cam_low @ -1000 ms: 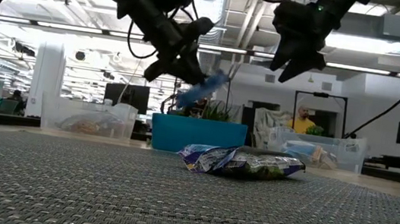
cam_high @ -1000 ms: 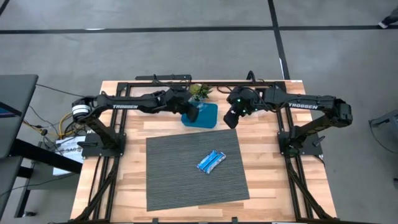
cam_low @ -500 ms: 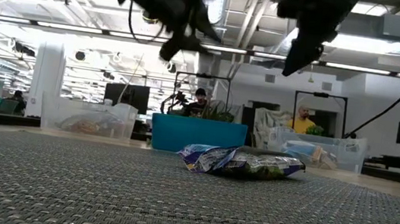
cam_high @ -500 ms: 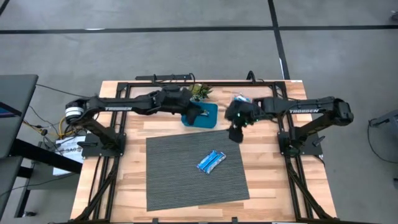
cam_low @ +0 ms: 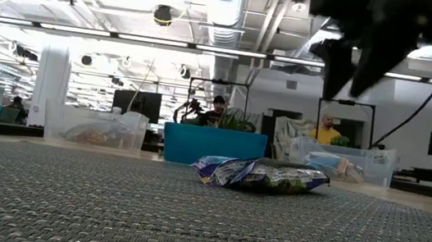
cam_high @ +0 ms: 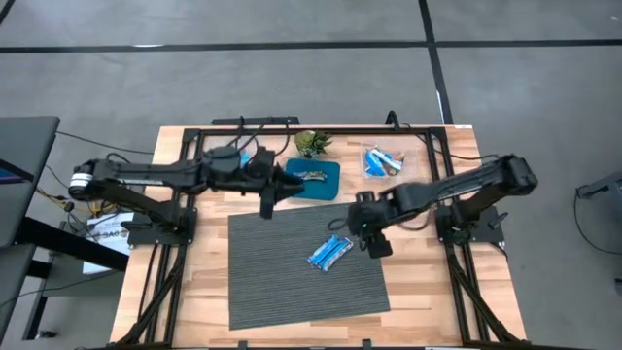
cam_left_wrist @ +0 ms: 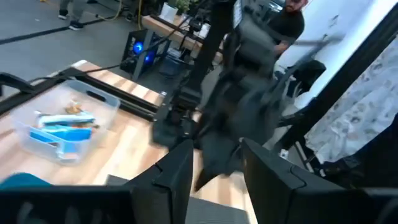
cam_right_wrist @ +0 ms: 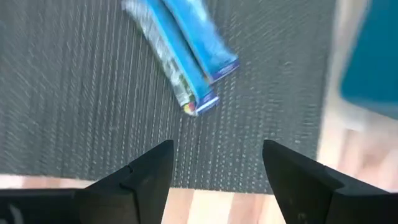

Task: Pick and place Granola Bars by type
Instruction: Put the blue granola bar into the blue bin

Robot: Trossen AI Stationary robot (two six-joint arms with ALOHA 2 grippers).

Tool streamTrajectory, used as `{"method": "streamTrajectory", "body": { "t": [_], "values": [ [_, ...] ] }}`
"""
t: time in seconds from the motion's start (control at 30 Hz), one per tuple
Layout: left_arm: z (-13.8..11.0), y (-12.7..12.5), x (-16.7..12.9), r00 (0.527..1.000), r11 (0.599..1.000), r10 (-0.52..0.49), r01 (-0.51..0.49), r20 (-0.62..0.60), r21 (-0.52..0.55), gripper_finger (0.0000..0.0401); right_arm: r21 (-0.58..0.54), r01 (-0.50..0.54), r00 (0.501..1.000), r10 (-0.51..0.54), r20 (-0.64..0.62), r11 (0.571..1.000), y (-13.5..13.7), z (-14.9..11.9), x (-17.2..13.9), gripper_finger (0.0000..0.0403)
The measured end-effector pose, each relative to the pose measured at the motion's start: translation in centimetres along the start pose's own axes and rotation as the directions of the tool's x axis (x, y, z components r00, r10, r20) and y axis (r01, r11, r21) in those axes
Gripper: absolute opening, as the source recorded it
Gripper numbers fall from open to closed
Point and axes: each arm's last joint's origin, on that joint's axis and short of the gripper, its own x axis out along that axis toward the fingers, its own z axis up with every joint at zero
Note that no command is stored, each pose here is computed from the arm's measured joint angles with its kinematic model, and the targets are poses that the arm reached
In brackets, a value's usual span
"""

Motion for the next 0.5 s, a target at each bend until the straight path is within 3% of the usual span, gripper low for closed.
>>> {"method": "streamTrajectory", "body": {
  "t": [0.33,0.5],
  "values": [
    [-1.8,-3.8,-0.3,1.0,0.999,0.015,-0.015,0.003,-0.032,0.0127,-0.081,-0.027,0.995,0.019,-0.096,0.996,1.0,1.4,6.3,0.024],
    [-3.3,-4.2,-0.6,0.987,0.983,0.149,-0.154,-0.057,-0.097,0.0127,-0.091,-0.052,0.992,0.041,-0.119,0.994,1.0,1.9,7.8,0.024]
  ]
}}
